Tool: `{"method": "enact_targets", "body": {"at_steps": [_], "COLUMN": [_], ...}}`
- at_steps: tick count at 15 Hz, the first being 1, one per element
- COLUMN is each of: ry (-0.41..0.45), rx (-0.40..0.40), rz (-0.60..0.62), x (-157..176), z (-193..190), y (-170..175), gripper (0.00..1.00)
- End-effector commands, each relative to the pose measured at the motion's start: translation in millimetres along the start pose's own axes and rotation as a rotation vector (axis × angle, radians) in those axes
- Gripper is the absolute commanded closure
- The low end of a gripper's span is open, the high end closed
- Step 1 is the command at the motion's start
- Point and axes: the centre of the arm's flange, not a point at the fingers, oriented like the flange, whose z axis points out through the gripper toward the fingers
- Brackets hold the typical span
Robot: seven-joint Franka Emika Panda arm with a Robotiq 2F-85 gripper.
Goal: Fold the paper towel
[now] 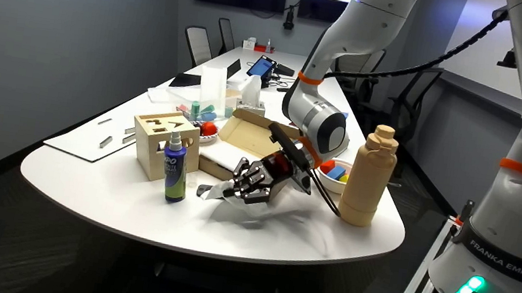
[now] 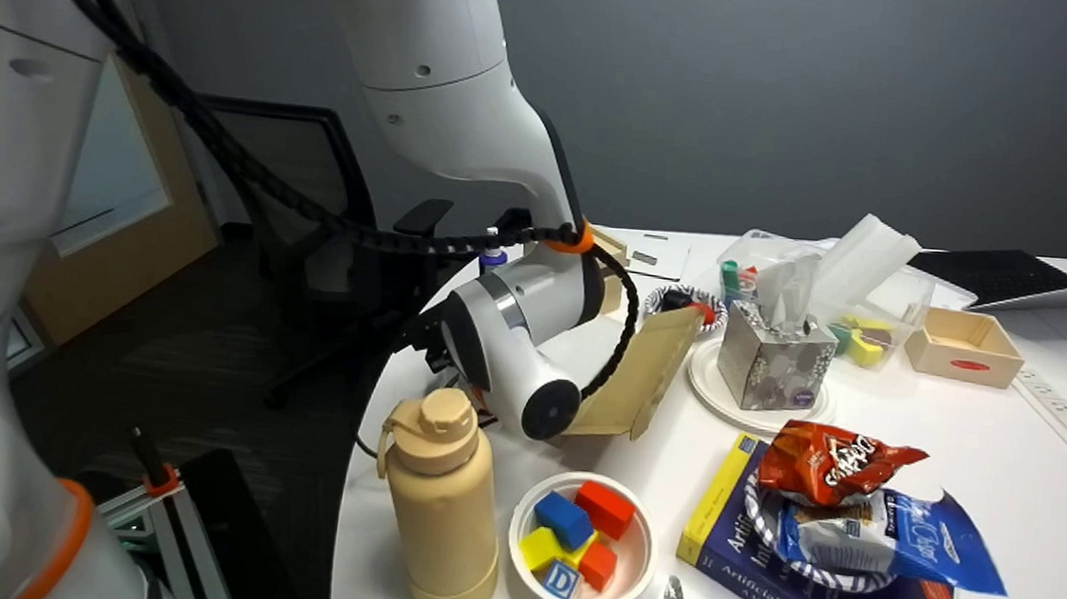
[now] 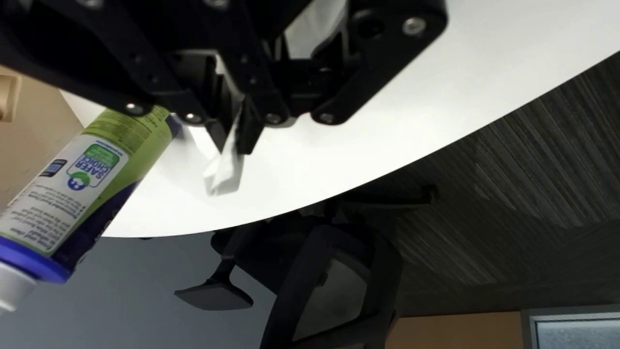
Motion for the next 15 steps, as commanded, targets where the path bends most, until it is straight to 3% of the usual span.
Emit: {"method": "enact_targets", "body": {"at_steps": [1,9,15], "ry": [0.035,0.208,0.291], "rx": [0.043,0.058,0.077], "rz": [0.037,0.105,0.132], "x": [-16,-5,-5], "z": [-14,-38,-45], "y": [4,10,7], "gripper": [0.98,0.98,0.98]}}
